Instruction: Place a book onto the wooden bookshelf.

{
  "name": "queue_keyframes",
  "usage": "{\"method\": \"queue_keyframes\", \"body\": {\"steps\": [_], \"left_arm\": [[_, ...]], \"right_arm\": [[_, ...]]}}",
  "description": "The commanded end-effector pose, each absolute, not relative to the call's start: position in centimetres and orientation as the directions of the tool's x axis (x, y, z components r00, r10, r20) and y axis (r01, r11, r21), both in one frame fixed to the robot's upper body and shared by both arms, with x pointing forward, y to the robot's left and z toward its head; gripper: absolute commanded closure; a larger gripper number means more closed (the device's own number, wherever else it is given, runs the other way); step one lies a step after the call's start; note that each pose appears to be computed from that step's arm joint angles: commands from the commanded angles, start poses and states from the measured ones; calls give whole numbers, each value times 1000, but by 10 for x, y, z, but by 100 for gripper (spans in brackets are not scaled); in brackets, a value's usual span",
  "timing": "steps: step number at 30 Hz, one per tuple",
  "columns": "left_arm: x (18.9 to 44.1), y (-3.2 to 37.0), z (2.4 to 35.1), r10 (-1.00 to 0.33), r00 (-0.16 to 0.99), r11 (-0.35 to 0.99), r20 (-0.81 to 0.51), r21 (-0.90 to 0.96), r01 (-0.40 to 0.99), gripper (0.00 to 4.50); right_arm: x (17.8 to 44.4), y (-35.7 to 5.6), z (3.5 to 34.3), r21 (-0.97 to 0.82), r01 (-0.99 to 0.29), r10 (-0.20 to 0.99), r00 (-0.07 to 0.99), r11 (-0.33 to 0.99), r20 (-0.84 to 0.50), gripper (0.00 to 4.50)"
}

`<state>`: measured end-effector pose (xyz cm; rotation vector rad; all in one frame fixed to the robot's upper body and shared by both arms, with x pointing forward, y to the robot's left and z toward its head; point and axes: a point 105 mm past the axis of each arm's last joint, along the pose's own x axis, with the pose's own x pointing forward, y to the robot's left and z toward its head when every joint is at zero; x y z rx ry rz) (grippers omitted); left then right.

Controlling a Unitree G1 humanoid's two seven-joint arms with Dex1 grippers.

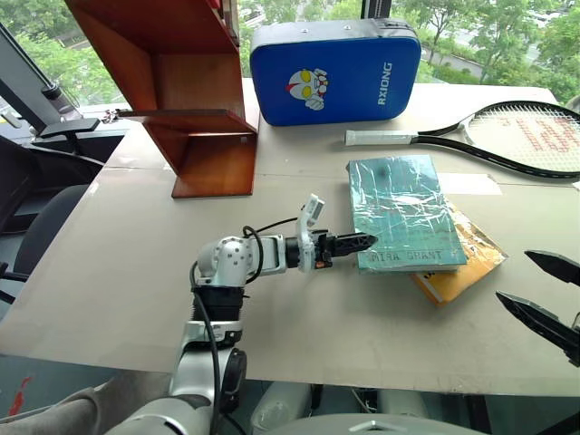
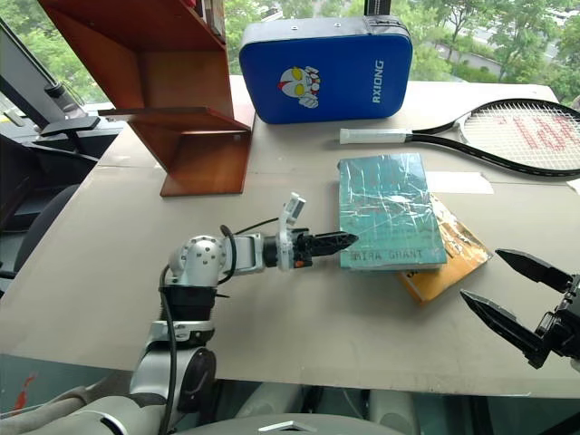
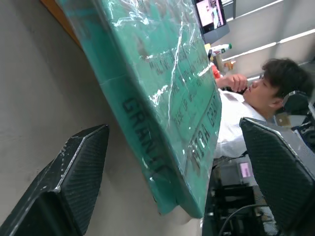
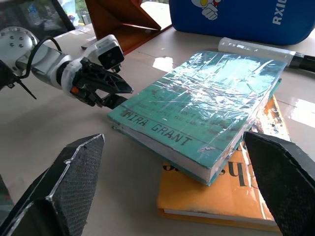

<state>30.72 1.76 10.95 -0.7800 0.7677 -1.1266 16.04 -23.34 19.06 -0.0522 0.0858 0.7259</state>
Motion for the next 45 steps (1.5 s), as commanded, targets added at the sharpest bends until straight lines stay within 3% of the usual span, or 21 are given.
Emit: {"method": "queue_keyframes", "body": {"steps": [1,3,4,5,9,12,14,18,20,23,25,28,32,37,45], "left_arm": [[313,12,119,-967,238,196,-96,-875,443,103],[314,11,120,-969,231,187,-92,-882,432,194],[314,11,121,-970,228,180,-87,-885,428,265],[314,11,123,-971,223,175,-84,-887,428,284],[313,11,133,-975,212,157,-63,-873,462,447],[314,13,143,-972,234,156,-37,-841,517,447],[311,14,159,-970,241,182,-22,-726,664,447],[297,14,189,-979,205,190,-1,-372,908,447],[300,19,222,-966,256,256,32,-19,967,447],[302,29,249,-945,327,279,-21,474,835,447],[316,45,275,-887,461,320,-16,698,640,447],[321,68,336,-812,557,392,175,870,300,447],[320,97,357,-743,649,154,163,986,-70,447],[322,139,364,-617,776,-52,131,977,-206,447],[329,215,353,-362,930,-195,60,971,-139,447]], "right_arm": [[155,-231,200,-46,-663,659,748,747,-77,0],[154,-230,200,-45,-661,657,750,749,-76,0],[154,-231,200,-45,-659,655,751,751,-76,0],[154,-231,200,-46,-658,654,753,752,-75,0],[155,-232,198,-45,-654,650,756,755,-74,0],[158,-232,197,-47,-657,654,753,752,-71,0],[162,-232,198,-51,-661,658,750,748,-64,0],[168,-234,200,-64,-663,661,749,746,-53,0],[176,-234,207,-63,-676,676,737,734,-21,0],[187,-231,219,-62,-699,701,713,713,24,0],[194,-227,226,-60,-722,724,688,690,50,0],[204,-220,234,-42,-749,749,655,661,98,0],[220,-212,242,-40,-788,785,605,614,131,0],[238,-201,262,-56,-825,816,541,562,204,0],[262,-191,283,-72,-837,817,505,542,277,0]]}}
